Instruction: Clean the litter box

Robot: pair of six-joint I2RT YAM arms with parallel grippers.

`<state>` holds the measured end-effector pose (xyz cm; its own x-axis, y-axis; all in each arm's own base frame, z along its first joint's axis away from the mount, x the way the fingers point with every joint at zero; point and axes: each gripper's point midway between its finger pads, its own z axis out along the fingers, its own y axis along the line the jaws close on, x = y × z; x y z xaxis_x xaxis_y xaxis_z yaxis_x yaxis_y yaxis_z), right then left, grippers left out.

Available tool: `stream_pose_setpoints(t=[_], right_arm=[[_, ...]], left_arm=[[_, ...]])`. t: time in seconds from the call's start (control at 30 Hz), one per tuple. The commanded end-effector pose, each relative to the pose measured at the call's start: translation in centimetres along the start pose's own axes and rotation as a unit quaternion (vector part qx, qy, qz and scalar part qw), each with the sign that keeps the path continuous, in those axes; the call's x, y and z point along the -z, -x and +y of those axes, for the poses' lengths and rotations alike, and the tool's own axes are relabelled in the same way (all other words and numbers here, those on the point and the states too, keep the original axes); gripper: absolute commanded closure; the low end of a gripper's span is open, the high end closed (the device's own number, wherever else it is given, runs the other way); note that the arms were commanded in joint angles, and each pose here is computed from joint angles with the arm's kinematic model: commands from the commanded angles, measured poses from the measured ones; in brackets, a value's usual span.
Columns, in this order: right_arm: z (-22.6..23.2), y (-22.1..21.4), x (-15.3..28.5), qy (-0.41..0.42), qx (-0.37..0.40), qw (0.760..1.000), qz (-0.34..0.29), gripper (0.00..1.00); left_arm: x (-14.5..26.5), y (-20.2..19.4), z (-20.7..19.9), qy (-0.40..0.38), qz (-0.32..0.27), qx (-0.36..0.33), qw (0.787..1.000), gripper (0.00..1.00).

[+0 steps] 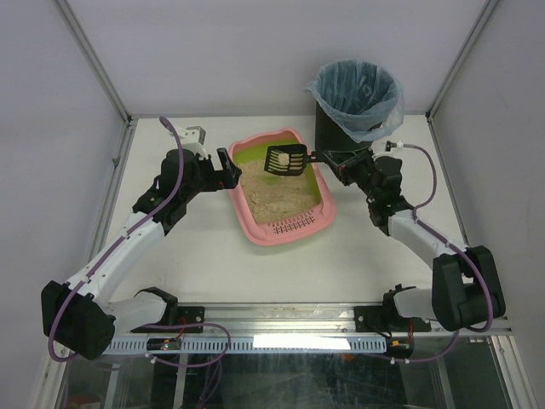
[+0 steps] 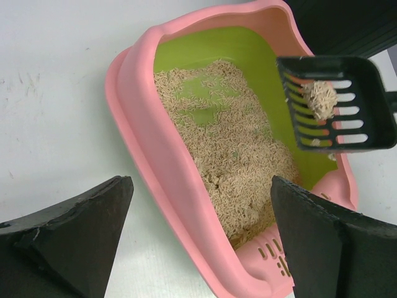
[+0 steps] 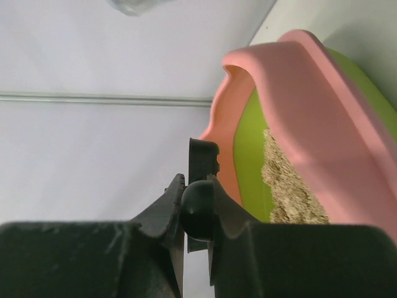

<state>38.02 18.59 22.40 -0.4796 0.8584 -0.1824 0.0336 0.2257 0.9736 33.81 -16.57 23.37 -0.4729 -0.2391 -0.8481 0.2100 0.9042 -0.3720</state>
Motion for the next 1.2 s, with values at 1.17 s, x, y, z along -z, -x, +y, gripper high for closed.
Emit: stream_pose_setpoints(t=[1.17], right_arm=[[15.6, 25.4, 2.8, 0.051, 0.222, 0.918, -0.326, 1.00]], left_arm=[[0.9, 2.3, -0.7, -0.015, -0.041, 0.005, 0.999, 0.01]])
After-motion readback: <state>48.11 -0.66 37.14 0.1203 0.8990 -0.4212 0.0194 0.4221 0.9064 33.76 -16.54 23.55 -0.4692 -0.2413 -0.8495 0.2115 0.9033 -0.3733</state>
